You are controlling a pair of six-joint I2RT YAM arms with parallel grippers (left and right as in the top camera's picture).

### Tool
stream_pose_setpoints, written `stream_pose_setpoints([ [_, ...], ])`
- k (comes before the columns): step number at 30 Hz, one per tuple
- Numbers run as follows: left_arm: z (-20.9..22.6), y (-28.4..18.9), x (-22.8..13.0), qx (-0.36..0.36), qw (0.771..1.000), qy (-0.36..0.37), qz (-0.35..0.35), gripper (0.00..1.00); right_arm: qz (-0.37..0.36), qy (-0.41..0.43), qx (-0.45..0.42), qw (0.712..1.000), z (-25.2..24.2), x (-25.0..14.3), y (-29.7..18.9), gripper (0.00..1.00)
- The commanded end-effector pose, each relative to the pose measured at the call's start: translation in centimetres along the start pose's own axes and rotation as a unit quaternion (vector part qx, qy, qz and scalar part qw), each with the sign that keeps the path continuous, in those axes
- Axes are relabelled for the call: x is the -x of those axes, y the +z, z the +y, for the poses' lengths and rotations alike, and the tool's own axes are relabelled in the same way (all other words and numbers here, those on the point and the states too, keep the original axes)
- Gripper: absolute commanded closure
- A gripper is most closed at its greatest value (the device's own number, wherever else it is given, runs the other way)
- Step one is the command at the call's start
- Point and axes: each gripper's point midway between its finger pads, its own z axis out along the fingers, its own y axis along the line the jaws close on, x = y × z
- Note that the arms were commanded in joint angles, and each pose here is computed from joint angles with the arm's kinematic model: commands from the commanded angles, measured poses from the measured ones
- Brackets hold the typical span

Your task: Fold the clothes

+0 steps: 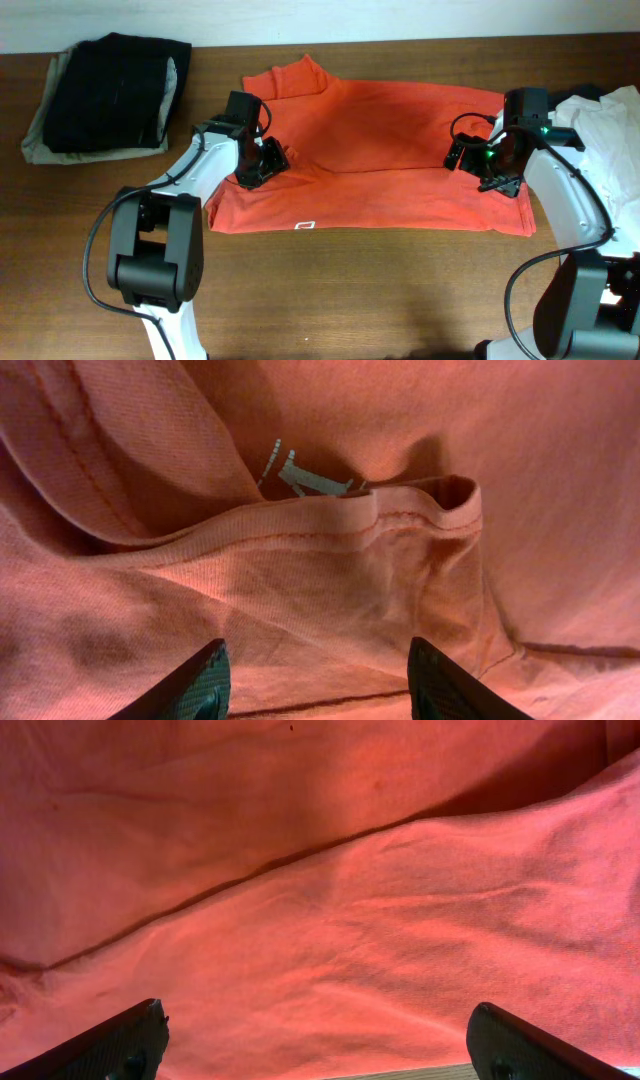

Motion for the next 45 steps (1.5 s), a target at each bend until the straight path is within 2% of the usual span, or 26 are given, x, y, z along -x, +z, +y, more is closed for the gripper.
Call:
stream_pose_setpoints([
  [1,-0.2,0.4,0.1,-0.008,1.000,-0.015,0.001,0.43,-0.003,-0.007,-0.007,1.000,0.1,0.2,0.0,0.01],
  [6,-0.8,0.7,0.9,-0.020,1.000,-0.011,-0.014,0.43,-0.003,-0.007,-0.007,1.000,0.1,0.2,0.0,0.01],
  [14,0.4,3.0,0.3,-0.006,1.000,-0.019,0.007,0.43,-0.003,-0.007,-0.007,1.000,0.1,0.2,0.0,0.01],
  [41,-0.9,1.5,2.7,-0.033,0.999,-0.009,-0.041,0.44,-0.004,-0.007,-0.006,1.000,0.1,0.3,0.0,0.01],
  [45,-0.8,1.5,2.7,-0.031,0.999,-0.009,-0.041,0.48,-0.004,-0.007,-0.006,1.000,0.1,0.3,0.0,0.01],
])
